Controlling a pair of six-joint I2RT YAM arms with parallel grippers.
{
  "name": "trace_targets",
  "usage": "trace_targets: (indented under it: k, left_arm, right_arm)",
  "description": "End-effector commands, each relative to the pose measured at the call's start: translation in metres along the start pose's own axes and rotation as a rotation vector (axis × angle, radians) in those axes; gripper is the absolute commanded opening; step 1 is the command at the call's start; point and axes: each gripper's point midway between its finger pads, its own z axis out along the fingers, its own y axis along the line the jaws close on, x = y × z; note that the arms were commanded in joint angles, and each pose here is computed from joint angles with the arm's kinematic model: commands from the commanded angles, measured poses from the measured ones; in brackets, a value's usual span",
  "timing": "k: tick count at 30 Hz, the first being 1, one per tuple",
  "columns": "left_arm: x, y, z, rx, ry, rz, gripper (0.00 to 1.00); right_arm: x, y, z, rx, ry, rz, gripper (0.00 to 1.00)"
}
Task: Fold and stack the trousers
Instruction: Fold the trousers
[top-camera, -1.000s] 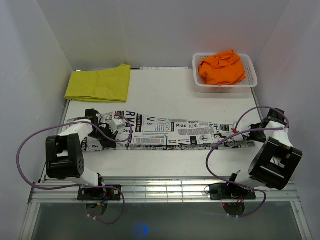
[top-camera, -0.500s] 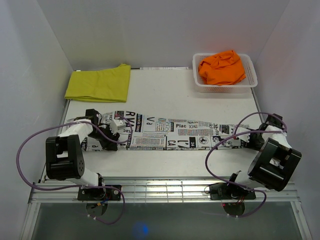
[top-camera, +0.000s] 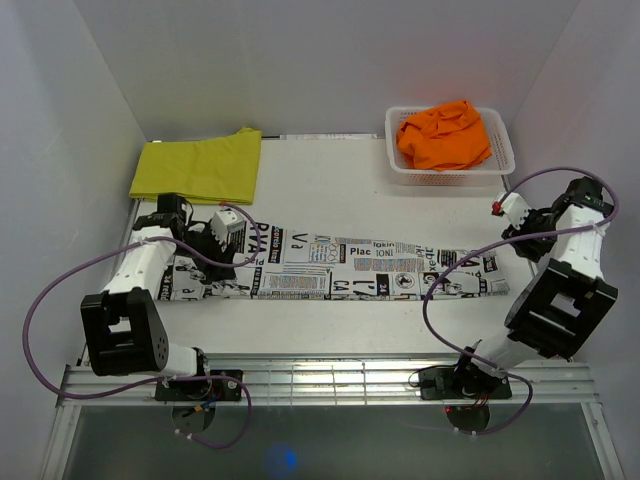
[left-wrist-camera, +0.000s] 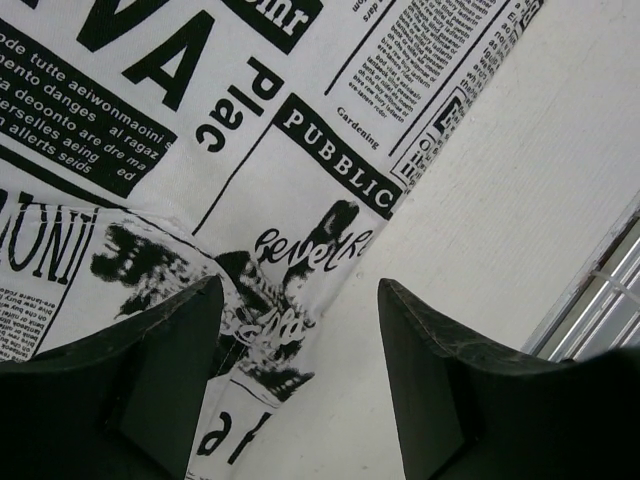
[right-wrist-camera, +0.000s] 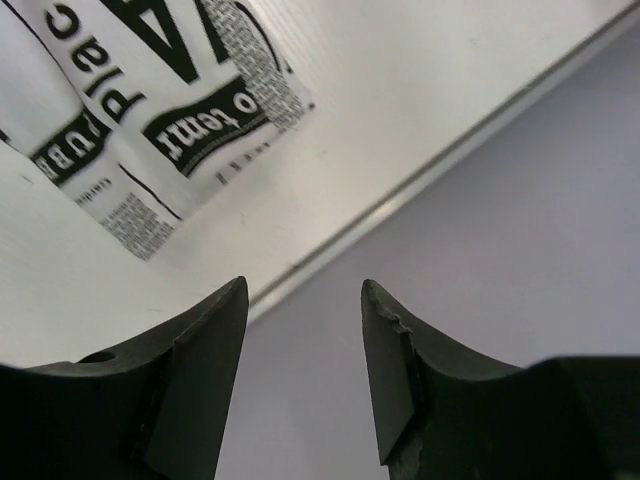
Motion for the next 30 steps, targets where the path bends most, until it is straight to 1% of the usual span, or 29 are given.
trace_targets:
  k: [1,2,4,5,9,17,19,20,21,22,23,26,27,30]
  left_arm:
    - [-0.005,0.0,-0.001,-0.019,-0.027,-0.067,0.74]
    - [-0.007,0.004,0.0,-0.037,-0.037,-0.065,0.74]
    - [-0.005,0.01,0.003,-0.064,-0.037,-0.091,0.74]
    - [-0.004,0.011,0.004,-0.066,-0.035,-0.097,0.74]
    - [0.004,0.016,0.011,-0.084,-0.022,-0.14,0.74]
    - [0.023,0.016,0.027,-0.07,0.012,-0.181,0.72]
    - [0.027,0.014,0.031,-0.063,0.015,-0.189,0.71]
    - [0.028,0.013,0.032,-0.059,0.017,-0.189,0.71]
    - [0.029,0.013,0.033,-0.058,0.018,-0.19,0.7]
    - [0.03,0.013,0.033,-0.061,0.019,-0.184,0.7]
    - [0.031,0.013,0.034,-0.061,0.02,-0.183,0.7]
    - [0.036,0.011,0.036,-0.063,0.022,-0.172,0.7]
    - [0.037,0.01,0.036,-0.064,0.023,-0.169,0.69]
    - [0.045,0.006,0.04,-0.063,0.029,-0.165,0.69]
  right_arm:
    - [-0.009,0.048,0.021,-0.233,-0.061,0.349,0.53]
    - [-0.009,0.053,0.028,-0.26,-0.056,0.436,0.52]
    - [-0.011,0.058,0.037,-0.275,-0.07,0.518,0.5]
    - [-0.012,0.054,0.043,-0.258,-0.076,0.571,0.49]
    - [-0.008,0.043,0.066,-0.205,-0.084,0.698,0.47]
    - [-0.002,0.049,0.095,-0.24,-0.08,0.809,0.47]
    - [-0.004,0.047,0.098,-0.241,-0.091,0.831,0.41]
    - [-0.004,0.047,0.098,-0.242,-0.096,0.832,0.35]
    - [-0.005,0.046,0.099,-0.241,-0.103,0.833,0.26]
    - [-0.006,0.045,0.098,-0.238,-0.109,0.828,0.09]
    - [-0.008,0.043,0.095,-0.228,-0.121,0.816,0.08]
    - [-0.014,0.039,0.081,-0.2,-0.189,0.782,0.08]
    - [-0.017,0.038,0.076,-0.197,-0.233,0.78,0.08]
    - [-0.019,0.04,0.066,-0.165,-0.283,0.743,0.08]
